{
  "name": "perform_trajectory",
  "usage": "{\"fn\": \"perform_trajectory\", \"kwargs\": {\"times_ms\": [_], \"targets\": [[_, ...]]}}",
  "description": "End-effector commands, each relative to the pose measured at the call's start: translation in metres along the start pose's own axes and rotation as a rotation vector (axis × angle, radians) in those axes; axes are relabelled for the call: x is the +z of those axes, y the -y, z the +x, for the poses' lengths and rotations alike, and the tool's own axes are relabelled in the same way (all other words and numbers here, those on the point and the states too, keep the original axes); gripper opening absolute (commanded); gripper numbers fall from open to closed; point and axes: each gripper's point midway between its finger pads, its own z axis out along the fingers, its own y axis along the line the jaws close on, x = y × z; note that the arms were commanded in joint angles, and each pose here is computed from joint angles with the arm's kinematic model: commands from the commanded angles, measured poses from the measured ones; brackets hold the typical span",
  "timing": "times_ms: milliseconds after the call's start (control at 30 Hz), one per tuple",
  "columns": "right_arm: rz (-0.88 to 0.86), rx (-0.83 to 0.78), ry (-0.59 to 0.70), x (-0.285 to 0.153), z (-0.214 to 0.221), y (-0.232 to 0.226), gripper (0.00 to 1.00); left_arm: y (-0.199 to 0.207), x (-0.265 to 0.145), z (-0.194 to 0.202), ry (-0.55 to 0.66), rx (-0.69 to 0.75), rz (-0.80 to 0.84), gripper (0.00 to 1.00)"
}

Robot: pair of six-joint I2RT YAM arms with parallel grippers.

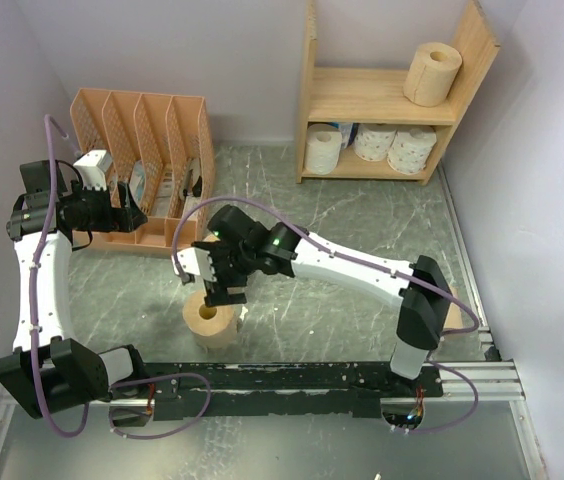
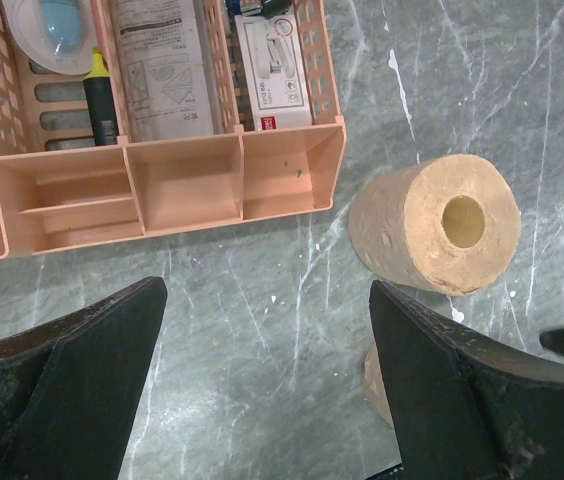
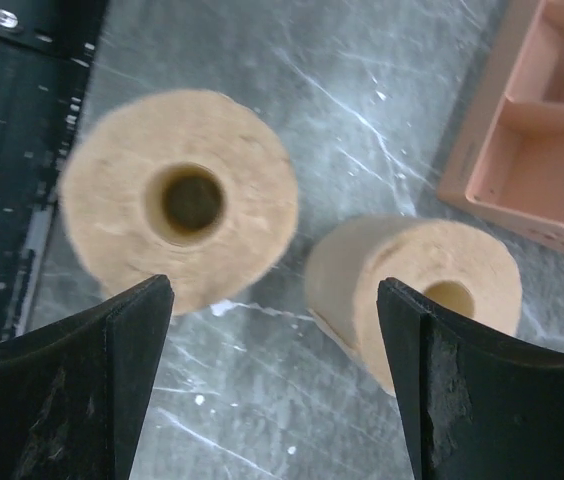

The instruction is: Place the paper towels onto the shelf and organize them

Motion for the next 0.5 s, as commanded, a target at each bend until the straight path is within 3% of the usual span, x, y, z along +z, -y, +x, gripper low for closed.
{"fn": "perform_trajectory", "kwargs": {"times_ms": [0, 467], "targets": [[-0.075, 0.012, 0.022, -0.006, -0.017, -0.037, 0.84, 0.001, -0.001, 0.004, -0.005, -0.010, 0.009, 0.95], [-0.056, -0.011, -0.011, 0.022, -0.010, -0.077, 0.79, -0.001, -0.001, 0.009, -0.005, -0.010, -0.008, 0.95]]}}
